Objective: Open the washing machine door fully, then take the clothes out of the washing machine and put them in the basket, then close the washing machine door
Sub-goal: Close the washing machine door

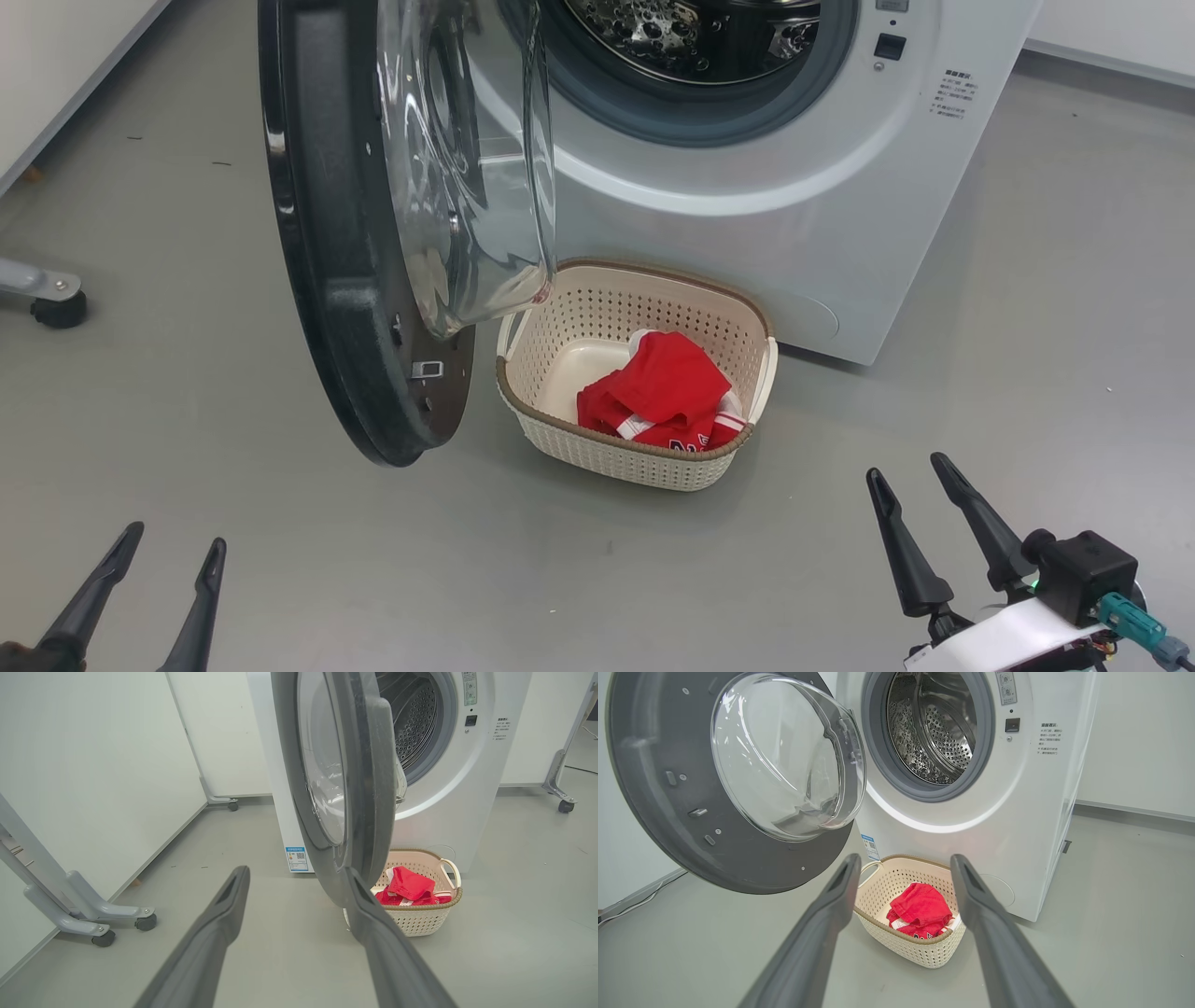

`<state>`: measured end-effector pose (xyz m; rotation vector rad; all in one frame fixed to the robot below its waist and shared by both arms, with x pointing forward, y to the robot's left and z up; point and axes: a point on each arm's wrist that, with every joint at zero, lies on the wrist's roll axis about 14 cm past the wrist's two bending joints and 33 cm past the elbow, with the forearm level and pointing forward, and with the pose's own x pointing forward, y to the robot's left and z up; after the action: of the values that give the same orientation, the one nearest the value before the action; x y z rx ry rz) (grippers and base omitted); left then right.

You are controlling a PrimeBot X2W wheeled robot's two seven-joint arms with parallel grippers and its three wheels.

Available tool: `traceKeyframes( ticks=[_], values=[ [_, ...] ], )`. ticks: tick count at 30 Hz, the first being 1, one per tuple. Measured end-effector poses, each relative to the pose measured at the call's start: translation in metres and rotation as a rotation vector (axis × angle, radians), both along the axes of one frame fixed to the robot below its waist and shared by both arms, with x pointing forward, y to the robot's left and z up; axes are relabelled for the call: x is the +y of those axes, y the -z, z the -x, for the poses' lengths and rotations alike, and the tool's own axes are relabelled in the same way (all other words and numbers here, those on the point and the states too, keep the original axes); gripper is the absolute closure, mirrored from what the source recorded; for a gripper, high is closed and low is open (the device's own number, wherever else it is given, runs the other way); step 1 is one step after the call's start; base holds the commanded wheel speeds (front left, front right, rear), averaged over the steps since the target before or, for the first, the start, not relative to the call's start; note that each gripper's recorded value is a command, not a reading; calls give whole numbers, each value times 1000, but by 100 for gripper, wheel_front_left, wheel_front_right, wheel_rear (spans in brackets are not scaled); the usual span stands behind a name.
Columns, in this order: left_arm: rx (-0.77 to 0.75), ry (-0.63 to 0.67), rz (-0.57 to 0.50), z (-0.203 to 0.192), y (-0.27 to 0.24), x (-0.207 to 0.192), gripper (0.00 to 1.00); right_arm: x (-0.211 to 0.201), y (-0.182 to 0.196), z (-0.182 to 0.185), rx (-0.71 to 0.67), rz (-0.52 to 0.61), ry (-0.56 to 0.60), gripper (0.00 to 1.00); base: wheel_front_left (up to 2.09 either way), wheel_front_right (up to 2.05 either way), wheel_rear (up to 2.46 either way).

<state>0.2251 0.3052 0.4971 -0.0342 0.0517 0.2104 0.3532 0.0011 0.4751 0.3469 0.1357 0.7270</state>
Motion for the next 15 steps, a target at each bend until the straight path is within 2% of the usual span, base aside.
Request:
traceKeyframes(
  ticks=[15],
  values=[
    [9,-1,1,2,4,1,0,0,-1,0,0,-4,5,0,0,0,0]
  ],
)
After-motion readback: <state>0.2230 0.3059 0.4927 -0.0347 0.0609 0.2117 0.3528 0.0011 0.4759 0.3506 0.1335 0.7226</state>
